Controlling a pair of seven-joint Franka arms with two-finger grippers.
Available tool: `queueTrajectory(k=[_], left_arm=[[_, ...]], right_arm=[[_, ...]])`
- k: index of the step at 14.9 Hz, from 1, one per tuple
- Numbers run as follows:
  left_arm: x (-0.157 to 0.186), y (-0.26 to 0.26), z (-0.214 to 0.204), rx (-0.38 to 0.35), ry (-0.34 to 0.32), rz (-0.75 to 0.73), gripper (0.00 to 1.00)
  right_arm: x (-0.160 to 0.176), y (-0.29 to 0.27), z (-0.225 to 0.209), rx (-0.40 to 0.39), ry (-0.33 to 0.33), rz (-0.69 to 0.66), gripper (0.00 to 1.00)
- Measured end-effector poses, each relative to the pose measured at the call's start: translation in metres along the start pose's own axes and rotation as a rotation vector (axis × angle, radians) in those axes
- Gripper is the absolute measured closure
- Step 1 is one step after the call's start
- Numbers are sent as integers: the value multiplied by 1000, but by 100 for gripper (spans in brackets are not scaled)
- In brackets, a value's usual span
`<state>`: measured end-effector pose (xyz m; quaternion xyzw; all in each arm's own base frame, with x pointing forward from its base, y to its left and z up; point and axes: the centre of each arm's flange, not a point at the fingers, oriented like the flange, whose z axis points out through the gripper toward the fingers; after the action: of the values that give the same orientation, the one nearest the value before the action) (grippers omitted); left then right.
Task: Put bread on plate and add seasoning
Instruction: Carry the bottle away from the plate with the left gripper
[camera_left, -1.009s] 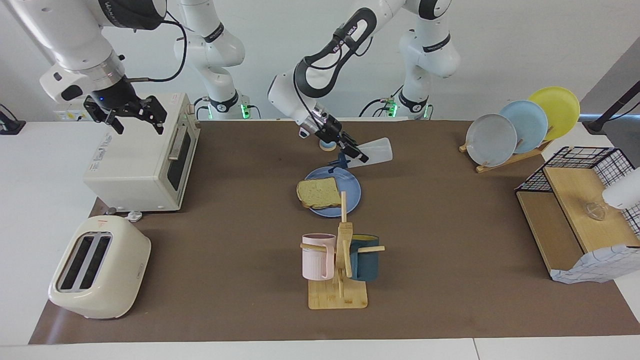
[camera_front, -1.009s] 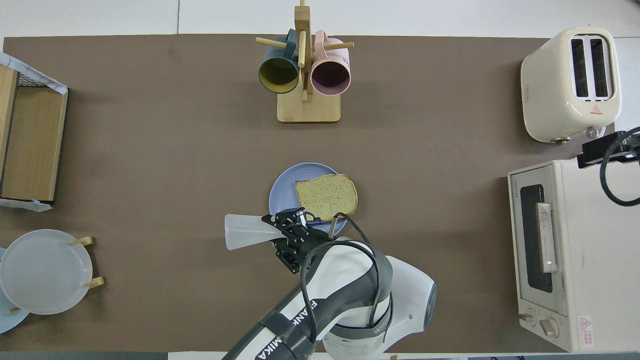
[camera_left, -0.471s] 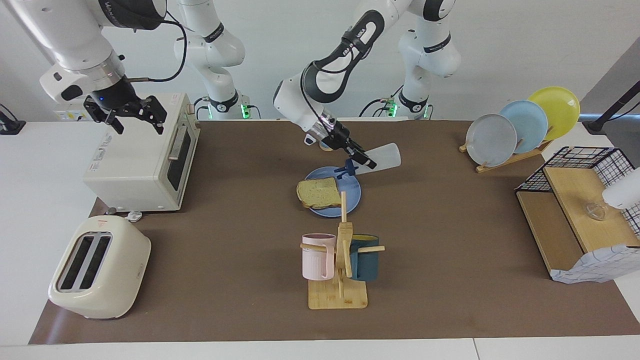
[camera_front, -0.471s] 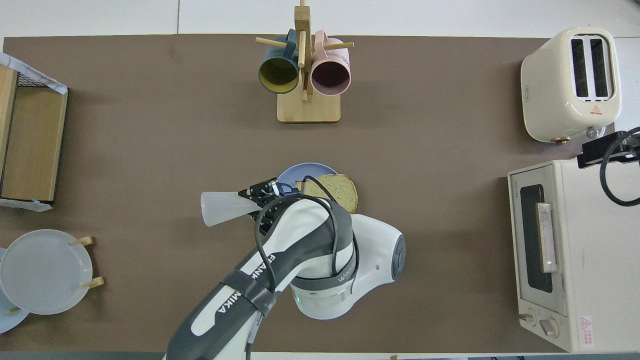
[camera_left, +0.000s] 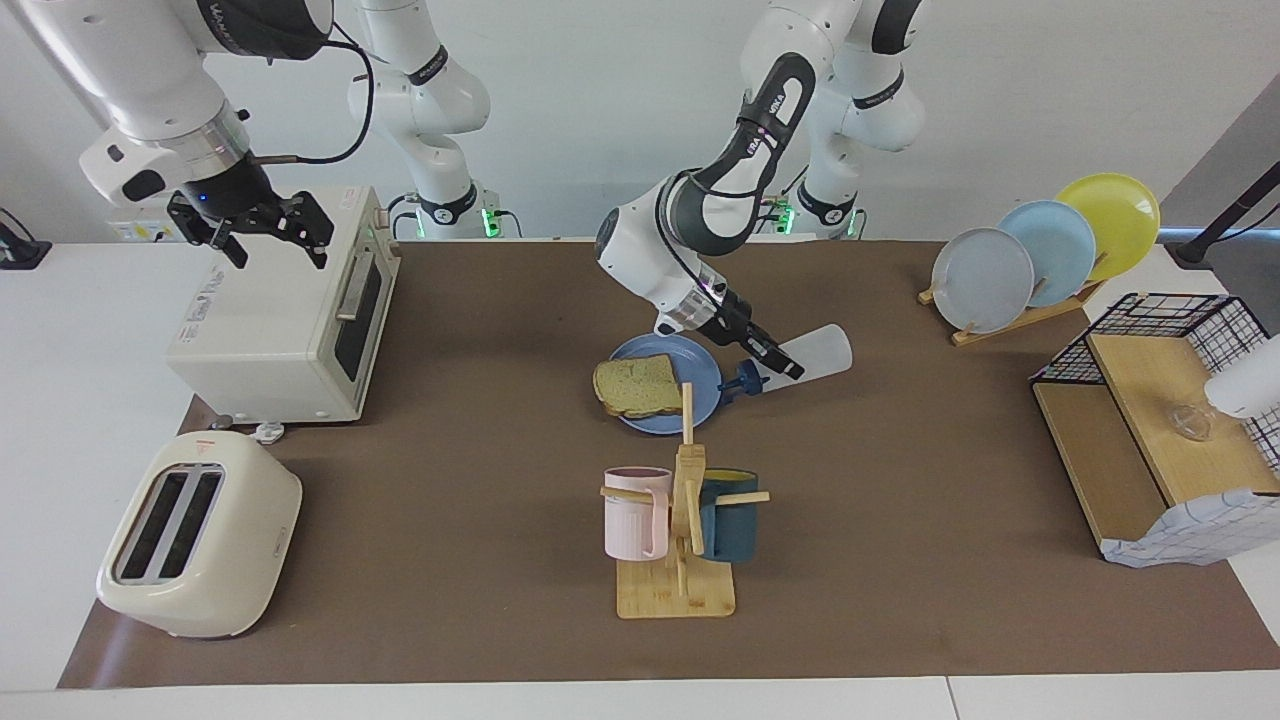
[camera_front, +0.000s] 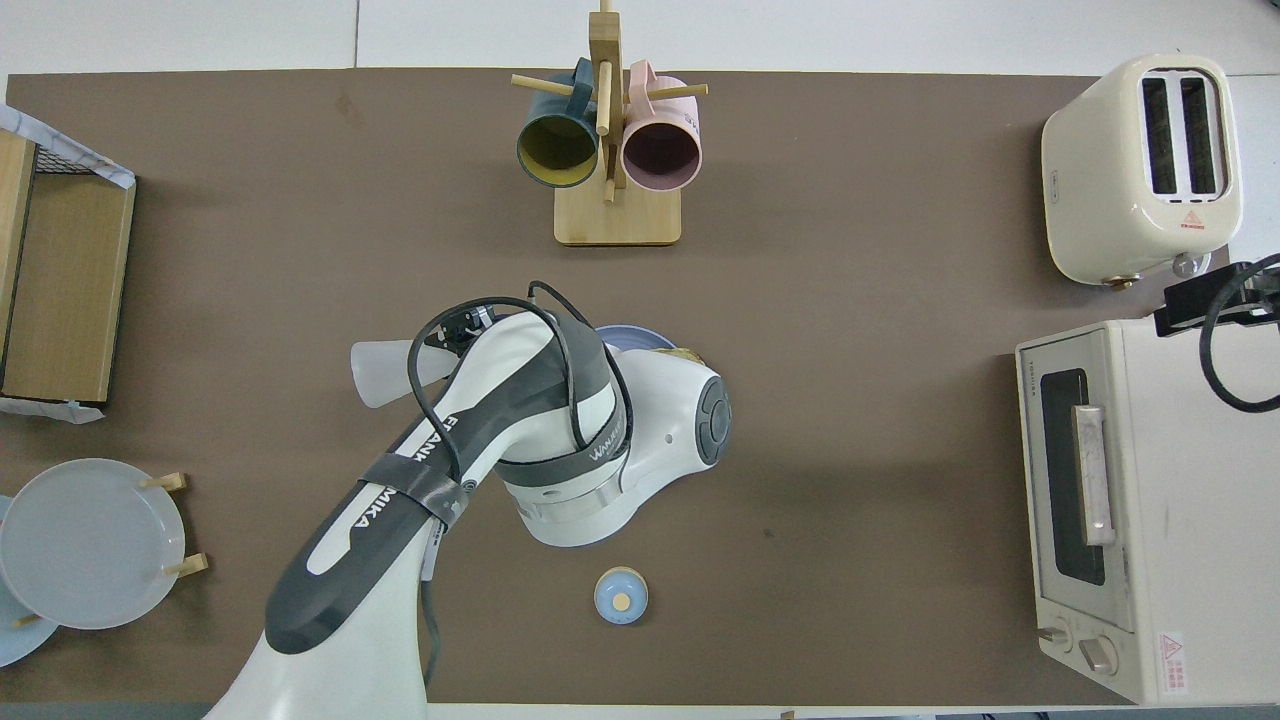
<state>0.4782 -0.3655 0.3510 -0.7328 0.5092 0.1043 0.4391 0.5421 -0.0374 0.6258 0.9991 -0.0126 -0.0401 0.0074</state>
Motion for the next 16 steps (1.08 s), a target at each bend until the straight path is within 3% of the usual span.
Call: queueTrajectory(k=[5,16], left_arm=[[-21,-52,19,-61,61,-132,65],[-126,-133,-12,-352,254,-416,65]], right_arm=[[0,0,0,0,0,0,0],[0,0,0,0,0,0,0]])
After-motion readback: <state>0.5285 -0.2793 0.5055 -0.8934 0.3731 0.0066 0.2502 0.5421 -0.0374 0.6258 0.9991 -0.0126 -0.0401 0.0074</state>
